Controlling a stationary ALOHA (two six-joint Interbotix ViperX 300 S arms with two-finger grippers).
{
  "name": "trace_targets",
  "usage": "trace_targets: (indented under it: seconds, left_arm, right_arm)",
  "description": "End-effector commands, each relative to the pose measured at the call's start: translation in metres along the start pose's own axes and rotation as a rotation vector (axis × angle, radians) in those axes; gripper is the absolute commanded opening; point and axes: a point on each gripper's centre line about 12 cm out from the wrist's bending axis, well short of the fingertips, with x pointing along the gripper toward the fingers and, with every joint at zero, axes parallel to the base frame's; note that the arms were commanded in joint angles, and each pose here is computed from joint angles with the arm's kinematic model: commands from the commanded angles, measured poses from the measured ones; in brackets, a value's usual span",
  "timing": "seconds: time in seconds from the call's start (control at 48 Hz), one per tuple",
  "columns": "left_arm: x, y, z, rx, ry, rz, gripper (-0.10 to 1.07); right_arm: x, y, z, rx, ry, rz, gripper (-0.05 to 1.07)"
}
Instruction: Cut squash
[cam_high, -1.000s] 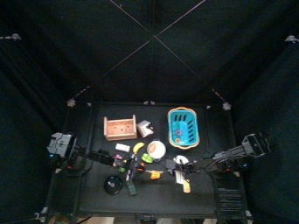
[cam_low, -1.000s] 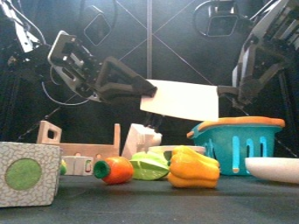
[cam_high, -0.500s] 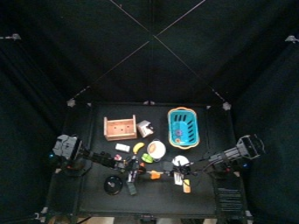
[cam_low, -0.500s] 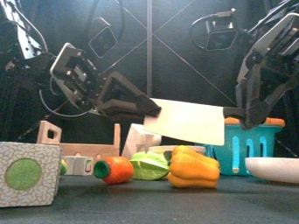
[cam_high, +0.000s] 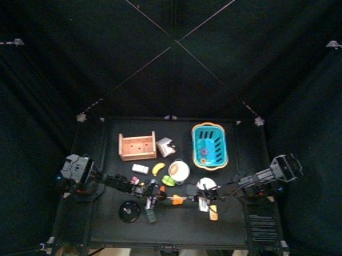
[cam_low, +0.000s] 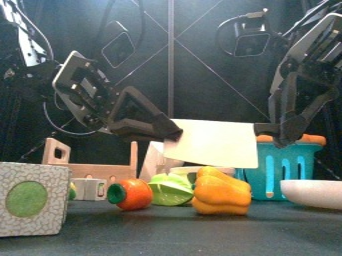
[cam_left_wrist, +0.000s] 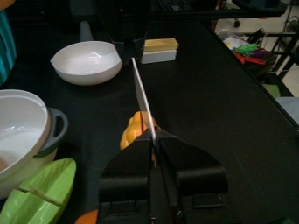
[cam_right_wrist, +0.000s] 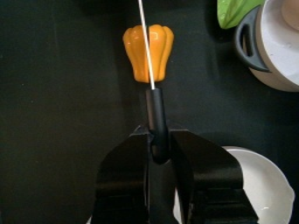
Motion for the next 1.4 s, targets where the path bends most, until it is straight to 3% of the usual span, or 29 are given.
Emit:
trace_targets:
  seconds: [0.0, 0.604, 1.375]
  left_arm:
    - [0.002, -0.004, 0.011, -0.002, -0.037, -0.005, 0.44]
    - [0.003, -0.002, 0.009, -0.009, -0.030, 0.005, 0.44]
    - [0.007, 0.002, -0.008, -0.038, 0.017, 0.036, 0.44]
  right_arm:
    - [-0.006, 0.002, 0.011, 0.005, -0.035, 0.010, 0.47]
    - [-0.005, 0.001, 0.010, 0.002, -0.033, 0.007, 0.47]
    - [0.015, 0.000, 0.005, -0.002, 0.022, -0.016, 0.47]
